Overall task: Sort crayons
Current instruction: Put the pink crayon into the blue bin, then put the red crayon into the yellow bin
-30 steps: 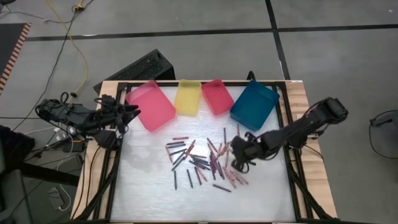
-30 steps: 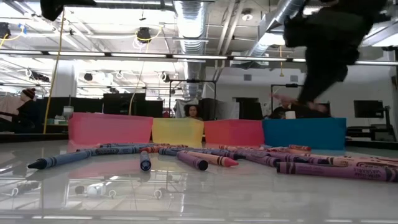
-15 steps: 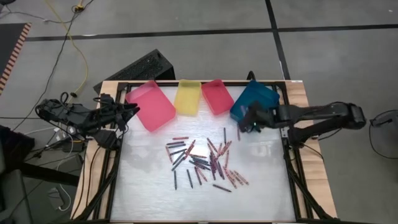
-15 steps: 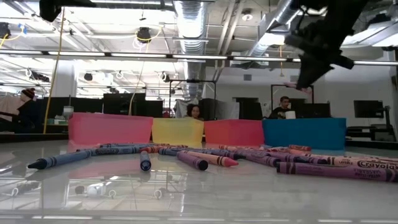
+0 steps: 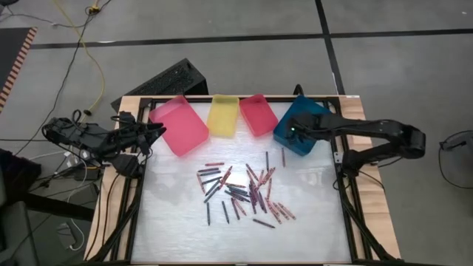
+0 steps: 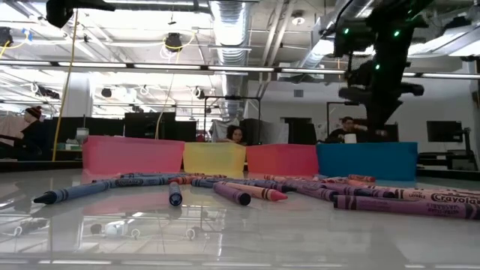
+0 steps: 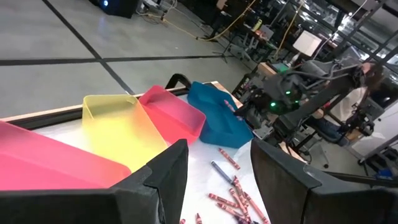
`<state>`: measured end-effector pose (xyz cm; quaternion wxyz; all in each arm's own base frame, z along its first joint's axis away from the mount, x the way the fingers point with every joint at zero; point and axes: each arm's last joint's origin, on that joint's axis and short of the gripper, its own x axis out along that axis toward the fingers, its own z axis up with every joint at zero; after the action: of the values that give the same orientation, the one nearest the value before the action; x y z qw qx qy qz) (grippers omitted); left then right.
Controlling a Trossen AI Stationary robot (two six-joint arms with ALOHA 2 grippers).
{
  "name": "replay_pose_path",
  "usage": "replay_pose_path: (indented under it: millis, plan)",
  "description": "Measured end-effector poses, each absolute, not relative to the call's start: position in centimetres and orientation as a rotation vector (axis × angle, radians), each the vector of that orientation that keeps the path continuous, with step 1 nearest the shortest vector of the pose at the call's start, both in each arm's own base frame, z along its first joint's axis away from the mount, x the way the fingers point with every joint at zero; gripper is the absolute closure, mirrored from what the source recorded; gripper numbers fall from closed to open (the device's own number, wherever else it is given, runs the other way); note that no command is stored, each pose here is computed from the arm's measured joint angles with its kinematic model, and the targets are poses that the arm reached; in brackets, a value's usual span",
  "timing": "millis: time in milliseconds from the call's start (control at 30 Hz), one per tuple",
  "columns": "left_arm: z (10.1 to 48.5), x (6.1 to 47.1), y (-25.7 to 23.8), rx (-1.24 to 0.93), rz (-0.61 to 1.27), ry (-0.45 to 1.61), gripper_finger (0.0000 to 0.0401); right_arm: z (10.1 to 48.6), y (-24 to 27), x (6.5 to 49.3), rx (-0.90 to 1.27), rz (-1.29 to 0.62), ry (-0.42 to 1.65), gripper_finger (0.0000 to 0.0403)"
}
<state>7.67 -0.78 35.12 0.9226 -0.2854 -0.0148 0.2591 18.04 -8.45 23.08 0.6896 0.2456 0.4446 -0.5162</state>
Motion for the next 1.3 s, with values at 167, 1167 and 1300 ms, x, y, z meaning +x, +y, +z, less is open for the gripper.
replay_pose_path:
  millis: [167,1167,1300]
  plan:
    - [35.1,7.7,-0.8,-0.586,0.532,-0.031,0.0236,21.6,-9.6,19.1,0.520,-1.101,1.079,0.0398]
    - [34.9,7.6,-0.8,-0.588,0.537,-0.019,0.0236,22.1,-10.8,19.7,0.670,-0.843,1.021,0.0290]
    - [35.0,7.6,-0.8,-0.592,0.538,-0.020,0.0236,23.4,-9.0,19.6,0.761,-0.790,0.938,0.0290]
